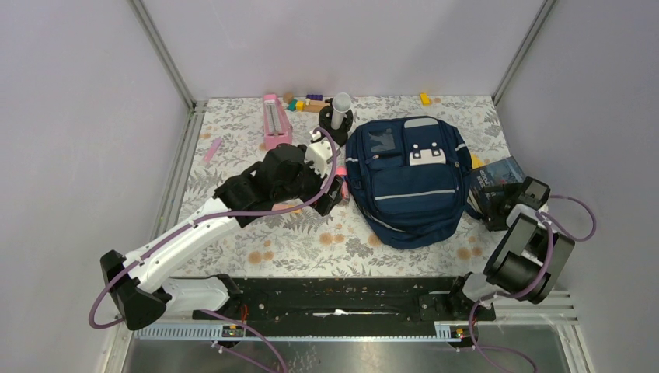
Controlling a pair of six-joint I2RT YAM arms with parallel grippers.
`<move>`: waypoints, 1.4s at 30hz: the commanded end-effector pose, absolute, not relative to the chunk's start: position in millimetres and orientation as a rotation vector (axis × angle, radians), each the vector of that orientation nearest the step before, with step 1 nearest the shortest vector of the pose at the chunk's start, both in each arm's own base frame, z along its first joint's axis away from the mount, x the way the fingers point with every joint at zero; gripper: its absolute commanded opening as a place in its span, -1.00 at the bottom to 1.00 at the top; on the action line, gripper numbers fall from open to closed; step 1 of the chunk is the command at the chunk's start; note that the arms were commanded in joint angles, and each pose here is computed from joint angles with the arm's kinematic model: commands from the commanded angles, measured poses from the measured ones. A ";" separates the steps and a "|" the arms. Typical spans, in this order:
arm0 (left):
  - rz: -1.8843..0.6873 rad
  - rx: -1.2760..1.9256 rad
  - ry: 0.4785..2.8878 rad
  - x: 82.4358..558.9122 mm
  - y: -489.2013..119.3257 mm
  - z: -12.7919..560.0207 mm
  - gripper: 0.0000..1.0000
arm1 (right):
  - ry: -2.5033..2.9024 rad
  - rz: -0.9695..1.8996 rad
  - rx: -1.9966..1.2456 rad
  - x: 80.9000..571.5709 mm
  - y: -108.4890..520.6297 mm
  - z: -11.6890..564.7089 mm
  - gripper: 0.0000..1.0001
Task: Pack the student bag
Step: Adjust the student bag at the center of the board.
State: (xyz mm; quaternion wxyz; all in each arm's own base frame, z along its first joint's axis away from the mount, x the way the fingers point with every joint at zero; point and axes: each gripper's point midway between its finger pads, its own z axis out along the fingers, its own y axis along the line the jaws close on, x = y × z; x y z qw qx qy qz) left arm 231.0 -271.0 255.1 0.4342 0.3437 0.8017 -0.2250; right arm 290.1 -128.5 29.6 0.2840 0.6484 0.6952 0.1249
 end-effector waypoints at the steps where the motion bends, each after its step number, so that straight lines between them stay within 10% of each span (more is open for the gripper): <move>1: -0.538 0.825 1.940 236.8 -266.9 273.3 0.81 | 1.825 0.373 1.736 305.8 -135.8 17.4 0.73; 16: -0.473 0.808 1.966 247.4 -262.1 263.4 0.82 | 1.740 0.345 1.514 325.0 -153.0 55.4 -1.00; 35: -0.536 0.885 1.976 244.4 -276.7 246.1 0.81 | 1.751 0.244 1.540 251.9 -116.7 52.4 -0.95; 39: -0.630 0.972 1.917 233.1 -293.2 243.7 0.80 | 1.819 0.154 1.491 229.5 -112.3 57.9 0.40; 42: -0.664 0.984 1.900 229.8 -302.4 244.2 0.80 | 1.845 0.109 1.382 234.4 -119.3 83.0 0.72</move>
